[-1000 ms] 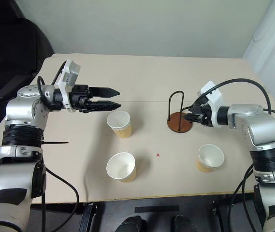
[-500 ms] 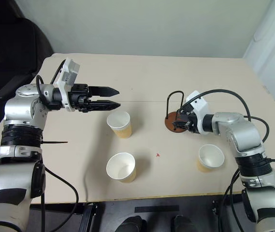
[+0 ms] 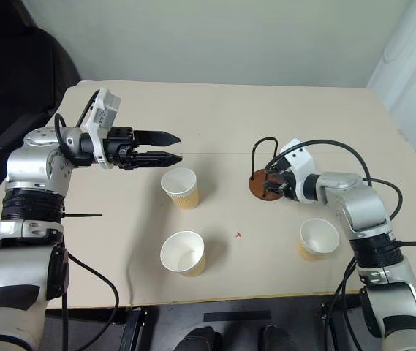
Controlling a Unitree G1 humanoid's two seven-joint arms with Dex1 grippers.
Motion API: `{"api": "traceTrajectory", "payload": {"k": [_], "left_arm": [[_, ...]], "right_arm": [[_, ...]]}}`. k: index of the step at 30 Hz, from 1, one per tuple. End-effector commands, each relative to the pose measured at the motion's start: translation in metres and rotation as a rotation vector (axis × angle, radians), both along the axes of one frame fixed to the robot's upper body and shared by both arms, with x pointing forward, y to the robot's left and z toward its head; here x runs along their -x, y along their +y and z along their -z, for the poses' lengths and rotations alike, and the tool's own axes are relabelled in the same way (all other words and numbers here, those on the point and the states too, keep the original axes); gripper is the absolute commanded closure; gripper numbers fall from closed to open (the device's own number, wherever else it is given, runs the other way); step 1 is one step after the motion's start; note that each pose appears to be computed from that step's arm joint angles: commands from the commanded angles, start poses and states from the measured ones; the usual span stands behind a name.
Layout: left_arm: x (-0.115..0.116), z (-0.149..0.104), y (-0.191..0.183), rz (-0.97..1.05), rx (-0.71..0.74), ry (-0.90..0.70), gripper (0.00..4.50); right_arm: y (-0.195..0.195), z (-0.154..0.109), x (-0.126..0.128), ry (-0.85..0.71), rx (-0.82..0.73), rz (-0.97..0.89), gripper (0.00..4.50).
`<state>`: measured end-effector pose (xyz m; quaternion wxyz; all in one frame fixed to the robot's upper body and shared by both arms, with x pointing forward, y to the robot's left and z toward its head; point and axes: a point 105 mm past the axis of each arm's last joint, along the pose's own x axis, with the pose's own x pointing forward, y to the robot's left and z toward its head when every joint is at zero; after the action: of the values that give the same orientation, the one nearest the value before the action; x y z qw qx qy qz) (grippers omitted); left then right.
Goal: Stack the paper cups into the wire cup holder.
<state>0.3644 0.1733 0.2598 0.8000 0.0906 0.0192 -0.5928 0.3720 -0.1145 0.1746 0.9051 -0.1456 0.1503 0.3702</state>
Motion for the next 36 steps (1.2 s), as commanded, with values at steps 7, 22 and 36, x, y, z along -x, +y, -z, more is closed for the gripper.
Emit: {"api": "traceTrajectory", "payload": {"k": [7,22,36], "left_arm": [[0.001,-0.013,0.003,-0.009,0.004,-0.051,1.11],[0.005,-0.008,0.007,0.005,-0.014,-0.020,1.11],[0.036,0.001,-0.009,0.201,-0.095,0.055,1.11]], "right_arm": [[0.002,-0.016,-0.006,-0.070,-0.021,0.048,2.91],[-0.022,-0.036,0.009,-0.081,0.031,-0.067,4.47],[-0.006,-0.064,0.063,-0.105,0.113,-0.453,4.47]]}}
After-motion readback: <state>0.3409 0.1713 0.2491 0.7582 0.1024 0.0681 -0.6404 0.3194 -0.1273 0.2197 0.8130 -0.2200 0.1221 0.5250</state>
